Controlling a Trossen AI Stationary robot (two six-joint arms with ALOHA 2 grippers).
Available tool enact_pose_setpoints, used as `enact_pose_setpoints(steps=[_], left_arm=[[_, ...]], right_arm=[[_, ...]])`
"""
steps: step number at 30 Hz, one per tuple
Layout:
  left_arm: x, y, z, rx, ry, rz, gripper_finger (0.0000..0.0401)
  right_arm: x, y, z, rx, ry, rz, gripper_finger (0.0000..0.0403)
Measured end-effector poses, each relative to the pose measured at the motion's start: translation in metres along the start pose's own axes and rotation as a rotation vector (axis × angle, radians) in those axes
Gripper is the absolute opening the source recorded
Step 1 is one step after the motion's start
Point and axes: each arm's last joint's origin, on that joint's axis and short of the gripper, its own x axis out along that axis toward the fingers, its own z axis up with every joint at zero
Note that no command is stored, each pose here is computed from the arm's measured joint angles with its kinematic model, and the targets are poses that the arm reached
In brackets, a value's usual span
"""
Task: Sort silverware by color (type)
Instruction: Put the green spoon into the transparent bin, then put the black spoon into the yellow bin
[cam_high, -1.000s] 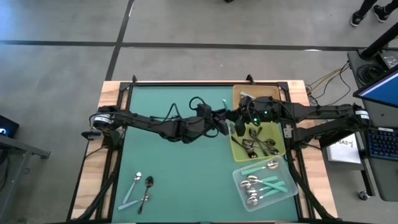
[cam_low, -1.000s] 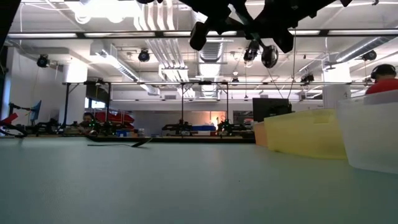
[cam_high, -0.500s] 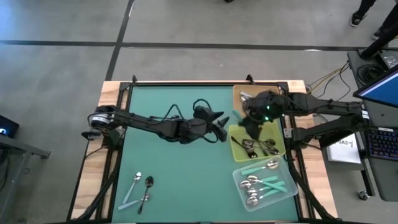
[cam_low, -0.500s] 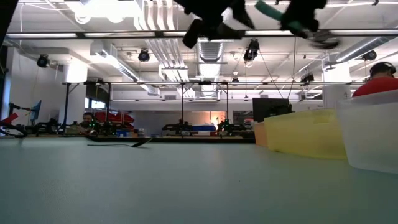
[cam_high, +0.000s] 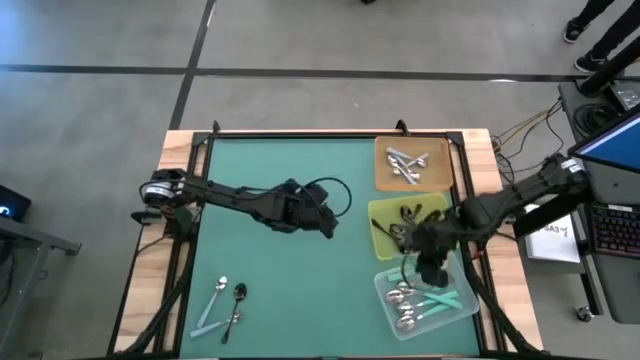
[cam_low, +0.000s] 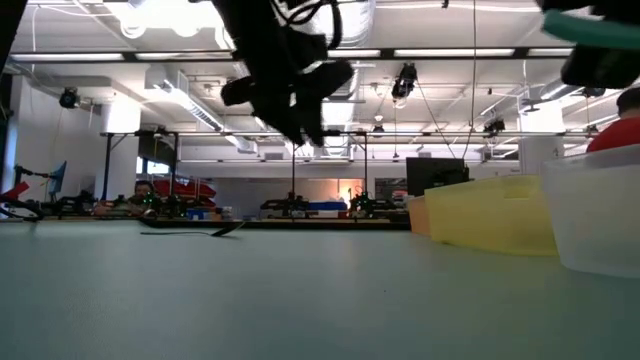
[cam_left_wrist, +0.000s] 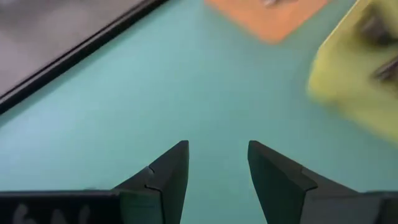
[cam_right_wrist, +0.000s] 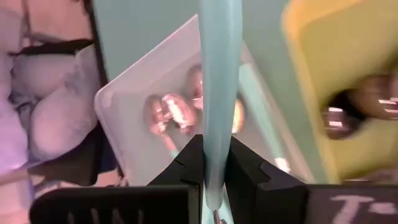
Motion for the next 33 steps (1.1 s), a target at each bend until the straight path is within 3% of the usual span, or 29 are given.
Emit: enact_pose_setpoints(steps=[5, 9, 12, 18, 23, 33], left_arm=[[-0.002, 0.013, -0.015, 0.122, 0.175, 0.064, 0.0150], [-0.007, 0.023, -0.026, 0.238, 0.335, 0.101, 0.0150], [-0.011, 0.032, -0.033, 0.305, 0.456, 0.128, 0.0150], [-0.031, 0.032, -0.053, 0.305, 0.725, 0.102, 0.0150], [-0.068, 0.017, -0.083, 0.230, 0.867, 0.118, 0.0150], [-0.161, -0.027, -0.166, -0.153, 0.952, 0.078, 0.0150]], right_arm=[[0.021, 0.016, -0.012, -0.101, 0.016, 0.063, 0.0028], [0.036, 0.015, -0.018, -0.092, 0.054, 0.035, 0.0029], [0.045, 0.013, -0.018, -0.031, 0.082, 0.002, 0.0058], [0.057, 0.011, -0.016, -0.021, 0.121, -0.033, 0.0125], [0.057, 0.011, -0.016, -0.030, 0.125, -0.033, 0.0147], [0.049, 0.012, -0.017, -0.144, 0.104, -0.005, 0.0153]])
